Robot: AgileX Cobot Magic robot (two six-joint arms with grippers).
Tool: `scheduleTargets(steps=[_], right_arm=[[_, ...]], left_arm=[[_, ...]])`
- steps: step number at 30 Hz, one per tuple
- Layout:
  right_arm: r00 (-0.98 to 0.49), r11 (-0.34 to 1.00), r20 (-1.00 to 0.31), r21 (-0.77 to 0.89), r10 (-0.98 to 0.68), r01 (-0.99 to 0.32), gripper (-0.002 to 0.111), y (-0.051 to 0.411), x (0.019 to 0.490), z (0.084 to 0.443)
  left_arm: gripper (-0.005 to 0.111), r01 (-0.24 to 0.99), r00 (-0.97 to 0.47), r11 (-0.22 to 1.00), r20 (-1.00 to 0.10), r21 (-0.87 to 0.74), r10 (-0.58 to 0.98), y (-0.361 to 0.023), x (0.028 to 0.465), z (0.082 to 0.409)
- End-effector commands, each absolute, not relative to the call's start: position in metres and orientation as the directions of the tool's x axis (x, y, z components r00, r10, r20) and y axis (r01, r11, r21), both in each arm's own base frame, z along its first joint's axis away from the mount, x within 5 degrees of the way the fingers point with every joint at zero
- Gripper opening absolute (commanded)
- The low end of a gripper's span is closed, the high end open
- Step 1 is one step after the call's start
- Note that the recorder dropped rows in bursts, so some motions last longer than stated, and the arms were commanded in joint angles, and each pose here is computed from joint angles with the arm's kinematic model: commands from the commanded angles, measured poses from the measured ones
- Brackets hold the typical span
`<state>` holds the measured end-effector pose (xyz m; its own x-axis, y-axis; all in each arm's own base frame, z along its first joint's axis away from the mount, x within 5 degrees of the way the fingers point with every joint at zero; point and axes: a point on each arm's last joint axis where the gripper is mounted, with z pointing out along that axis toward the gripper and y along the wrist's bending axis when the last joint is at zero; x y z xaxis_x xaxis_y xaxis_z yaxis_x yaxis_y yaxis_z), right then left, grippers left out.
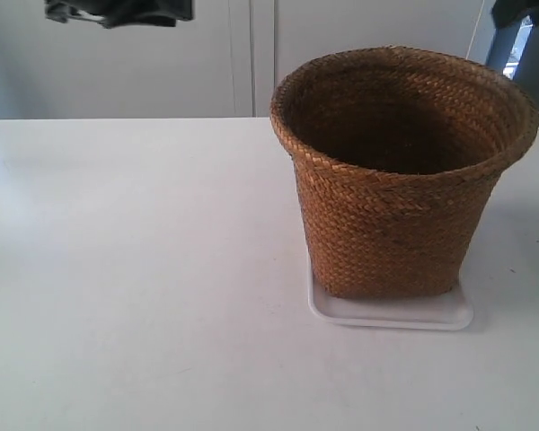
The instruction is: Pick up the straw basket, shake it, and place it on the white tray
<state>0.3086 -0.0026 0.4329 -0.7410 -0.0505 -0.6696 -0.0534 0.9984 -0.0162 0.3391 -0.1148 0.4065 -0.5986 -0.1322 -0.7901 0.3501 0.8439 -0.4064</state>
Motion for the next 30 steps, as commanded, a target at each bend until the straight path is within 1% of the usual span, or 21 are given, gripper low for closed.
scheduleTargets(steps=[1,2,6,11,17,21,24,28,30], right_arm=[[-0.617,0.999,-0.786,-0.030,-0.047,-0.038,0.003,-0.003,0.270,0.472],[-0.592,0.999,-0.805,-0.026,-0.044,-0.039,0.000,-0.002,0.262,0.479],[-0.488,0.997,-0.873,0.017,-0.021,-0.073,0.000,0.004,0.214,0.503],[-0.420,0.993,-0.907,0.022,-0.029,-0.117,0.000,0.009,0.155,0.504],[-0.320,0.995,-0.946,-0.023,-0.054,-0.101,0.000,0.008,0.089,0.480],[-0.264,0.995,-0.963,-0.026,-0.050,-0.094,0.000,0.008,0.061,0.459],[-0.247,0.995,-0.968,-0.010,-0.035,-0.103,0.000,0.010,0.046,0.438],[-0.223,0.994,-0.975,0.008,-0.017,-0.110,0.000,0.011,0.030,0.404],[-0.206,0.994,-0.978,0.007,-0.016,-0.108,0.000,0.011,0.022,0.392]], left_arm=[[0.000,0.328,-0.621,0.893,-0.783,-0.307,-0.041,-0.075,0.306,0.430],[0.000,0.319,-0.619,0.904,-0.785,-0.284,-0.028,-0.068,0.298,0.435],[0.000,0.334,-0.557,0.914,-0.830,-0.229,-0.004,-0.054,0.257,0.451],[0.000,0.343,-0.433,0.918,-0.901,-0.197,-0.031,-0.048,0.202,0.460],[0.000,0.319,-0.222,0.943,-0.975,-0.097,-0.025,-0.035,0.131,0.462],[0.000,0.330,-0.191,0.940,-0.981,-0.089,-0.025,-0.032,0.094,0.451],[0.000,0.323,-0.154,0.942,-0.987,-0.086,-0.037,-0.030,0.077,0.438],[0.000,0.293,-0.070,0.952,-0.995,-0.088,-0.070,-0.025,0.067,0.422],[0.000,0.297,-0.083,0.951,-0.994,-0.088,-0.066,-0.025,0.061,0.413]])
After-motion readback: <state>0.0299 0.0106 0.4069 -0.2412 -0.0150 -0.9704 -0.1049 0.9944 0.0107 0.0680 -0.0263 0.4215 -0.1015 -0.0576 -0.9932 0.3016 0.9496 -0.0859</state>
